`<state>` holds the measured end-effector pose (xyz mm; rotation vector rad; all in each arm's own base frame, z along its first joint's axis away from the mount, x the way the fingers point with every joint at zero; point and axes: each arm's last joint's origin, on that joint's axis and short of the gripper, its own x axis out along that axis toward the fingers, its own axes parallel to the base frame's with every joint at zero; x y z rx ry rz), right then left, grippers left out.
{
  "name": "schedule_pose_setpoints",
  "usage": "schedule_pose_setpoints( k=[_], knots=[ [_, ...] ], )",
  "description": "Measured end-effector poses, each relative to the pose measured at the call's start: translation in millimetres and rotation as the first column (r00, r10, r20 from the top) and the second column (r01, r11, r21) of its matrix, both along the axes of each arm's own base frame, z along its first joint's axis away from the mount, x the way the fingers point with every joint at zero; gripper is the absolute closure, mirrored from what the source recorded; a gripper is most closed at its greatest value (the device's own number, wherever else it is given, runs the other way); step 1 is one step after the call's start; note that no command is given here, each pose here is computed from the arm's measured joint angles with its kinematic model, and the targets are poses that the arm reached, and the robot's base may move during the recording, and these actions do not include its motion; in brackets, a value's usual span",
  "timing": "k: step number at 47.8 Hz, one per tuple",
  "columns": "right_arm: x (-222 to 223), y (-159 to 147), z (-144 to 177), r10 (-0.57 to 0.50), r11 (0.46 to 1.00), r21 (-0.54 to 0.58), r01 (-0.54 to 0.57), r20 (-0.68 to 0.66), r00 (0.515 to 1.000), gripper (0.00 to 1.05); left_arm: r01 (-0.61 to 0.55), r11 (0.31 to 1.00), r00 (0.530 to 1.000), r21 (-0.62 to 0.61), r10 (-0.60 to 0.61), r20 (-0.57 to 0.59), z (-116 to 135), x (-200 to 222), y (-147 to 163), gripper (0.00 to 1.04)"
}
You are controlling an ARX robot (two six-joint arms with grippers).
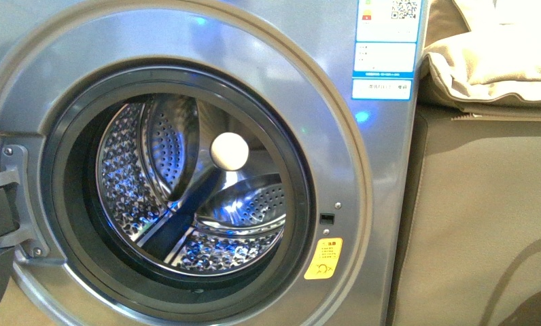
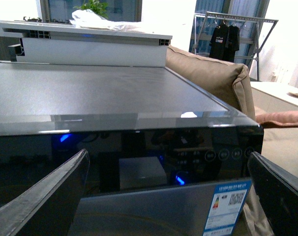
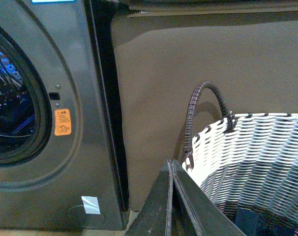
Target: Collect clothes from washing machine
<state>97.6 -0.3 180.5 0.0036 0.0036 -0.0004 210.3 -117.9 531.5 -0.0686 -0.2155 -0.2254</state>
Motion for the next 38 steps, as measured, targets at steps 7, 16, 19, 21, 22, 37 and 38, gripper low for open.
schedule_pose_setpoints(
  k=[7,16,19,21,22,37,38],
  knots=[
    [0,0,-5,0.000,1.000,0.000,0.000,-0.001,1.000,1.02,-0.164,0.986,0.985,-0.010,0.163,-0.056,-25,-4,29,0.10],
    [0,0,-16,-0.002,1.000,0.000,0.002,0.001,1.000,1.02,-0.212,0.975,0.961,0.071,0.222,-0.167,-139,-14,65,0.53],
    [0,0,-16,-0.002,1.000,0.000,0.002,0.001,1.000,1.02,-0.210,0.975,0.959,0.079,0.221,-0.177,-168,-21,72,0.64],
    [0,0,-16,-0.002,1.000,0.000,0.002,0.001,1.000,1.02,-0.207,0.975,0.958,0.083,0.219,-0.184,-185,-25,76,0.71],
    [0,0,-16,-0.002,1.000,0.000,0.002,0.001,1.000,1.02,-0.203,0.975,0.958,0.085,0.216,-0.187,-194,-28,78,0.75],
    [0,0,-16,-0.002,1.000,0.000,0.002,0.001,1.000,1.02,-0.209,0.973,0.950,0.094,0.225,-0.215,-286,-59,102,1.01],
    [0,0,-16,-0.002,1.000,0.000,0.002,0.001,1.000,1.02,-0.209,0.973,0.951,0.094,0.225,-0.214,-290,-61,103,1.01]
  ],
)
